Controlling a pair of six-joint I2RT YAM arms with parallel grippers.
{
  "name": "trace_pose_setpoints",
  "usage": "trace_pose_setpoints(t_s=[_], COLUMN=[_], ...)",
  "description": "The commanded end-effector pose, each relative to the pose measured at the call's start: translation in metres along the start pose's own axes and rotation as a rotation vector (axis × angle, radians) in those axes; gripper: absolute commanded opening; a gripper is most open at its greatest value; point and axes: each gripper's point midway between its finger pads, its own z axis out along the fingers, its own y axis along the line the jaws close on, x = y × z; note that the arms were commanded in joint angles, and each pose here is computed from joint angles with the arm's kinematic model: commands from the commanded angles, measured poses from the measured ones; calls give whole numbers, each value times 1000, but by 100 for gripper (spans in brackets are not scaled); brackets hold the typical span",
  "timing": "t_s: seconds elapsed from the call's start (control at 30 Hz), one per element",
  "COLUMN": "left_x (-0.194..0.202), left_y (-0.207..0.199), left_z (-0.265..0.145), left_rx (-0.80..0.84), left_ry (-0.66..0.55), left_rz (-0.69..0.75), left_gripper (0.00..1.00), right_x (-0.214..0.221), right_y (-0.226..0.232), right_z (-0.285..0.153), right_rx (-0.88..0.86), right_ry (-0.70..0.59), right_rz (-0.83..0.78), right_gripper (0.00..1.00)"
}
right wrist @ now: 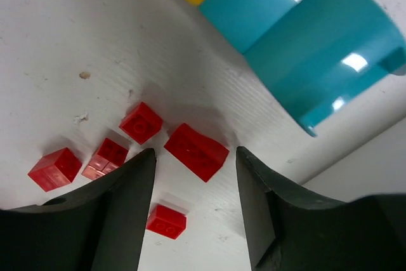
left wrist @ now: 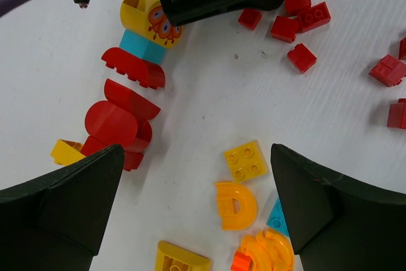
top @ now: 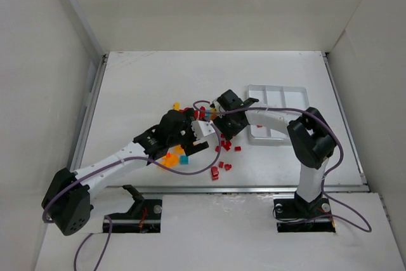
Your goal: Sort the legos into containers by color
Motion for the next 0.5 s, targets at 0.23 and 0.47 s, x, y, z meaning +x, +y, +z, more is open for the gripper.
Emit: trace_pose_setpoints(t_s=[0.23, 0.47], left_x=[-6, 0], left_y=[9, 10], left_z=[1, 5], left_rx=[-48, -45], left_ry=[-29, -10], left_rz=[-13, -11], left_gripper=[100, 100], right_x=[-10, -10], right_y=[-5, -3], right_z=[15, 12], right_rx=[63, 55], right_ry=[-17, -35], right_rz=[-8, 2], right_gripper=[38, 25])
